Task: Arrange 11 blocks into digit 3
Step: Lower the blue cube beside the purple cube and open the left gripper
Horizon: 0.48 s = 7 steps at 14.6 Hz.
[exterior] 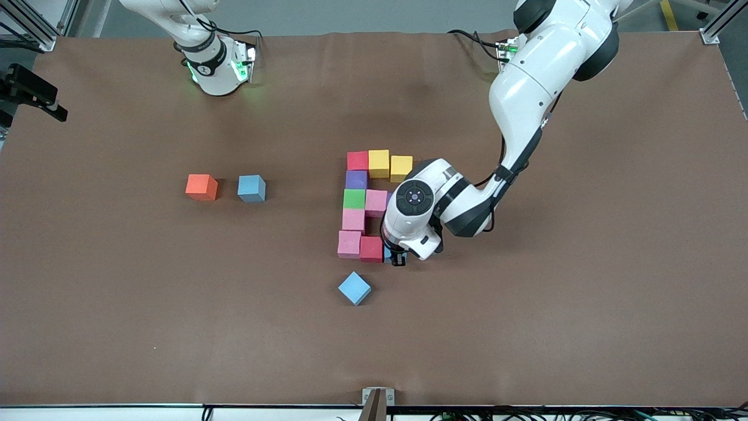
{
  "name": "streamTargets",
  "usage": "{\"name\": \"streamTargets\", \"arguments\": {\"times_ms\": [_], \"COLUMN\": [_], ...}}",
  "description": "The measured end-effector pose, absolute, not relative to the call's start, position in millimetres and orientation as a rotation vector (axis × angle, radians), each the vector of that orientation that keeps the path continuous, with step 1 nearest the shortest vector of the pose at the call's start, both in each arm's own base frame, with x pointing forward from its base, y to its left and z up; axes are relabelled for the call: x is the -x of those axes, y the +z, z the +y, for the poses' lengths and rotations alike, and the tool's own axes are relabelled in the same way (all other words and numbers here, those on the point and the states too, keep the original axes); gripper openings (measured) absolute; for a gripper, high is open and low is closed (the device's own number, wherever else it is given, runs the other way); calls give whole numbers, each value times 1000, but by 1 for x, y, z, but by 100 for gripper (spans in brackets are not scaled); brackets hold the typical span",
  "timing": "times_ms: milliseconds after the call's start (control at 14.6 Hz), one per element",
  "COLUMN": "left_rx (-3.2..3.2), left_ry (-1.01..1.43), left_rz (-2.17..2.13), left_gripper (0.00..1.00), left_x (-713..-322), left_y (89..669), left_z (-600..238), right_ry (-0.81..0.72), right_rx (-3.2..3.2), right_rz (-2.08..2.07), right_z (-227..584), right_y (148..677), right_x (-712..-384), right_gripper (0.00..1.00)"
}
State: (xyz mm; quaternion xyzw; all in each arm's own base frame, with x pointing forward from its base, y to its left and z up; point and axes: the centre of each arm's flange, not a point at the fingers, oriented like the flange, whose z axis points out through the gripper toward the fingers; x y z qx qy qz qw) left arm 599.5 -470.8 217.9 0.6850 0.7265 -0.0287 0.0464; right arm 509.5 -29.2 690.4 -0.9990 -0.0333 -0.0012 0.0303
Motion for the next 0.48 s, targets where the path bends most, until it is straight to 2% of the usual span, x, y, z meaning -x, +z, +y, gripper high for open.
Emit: {"name": "streamTargets", "arguments": {"times_ms": [275,481], "left_rx": [-2088,-2088], "left_ry": [-88,-86], "left_rz": [2214,2215], "left_gripper": [52,77], "left_x": [-600,-600], "left_y": [218,217], "left_z": [-471,-471], "right_ry": [26,57], "right_rx": [3078,3075], "right_rz": [-91,-81], "right_z": [-33,-36], "right_y": [688,686], "right_x": [-508,-505], "right_gripper": [100,100]}}
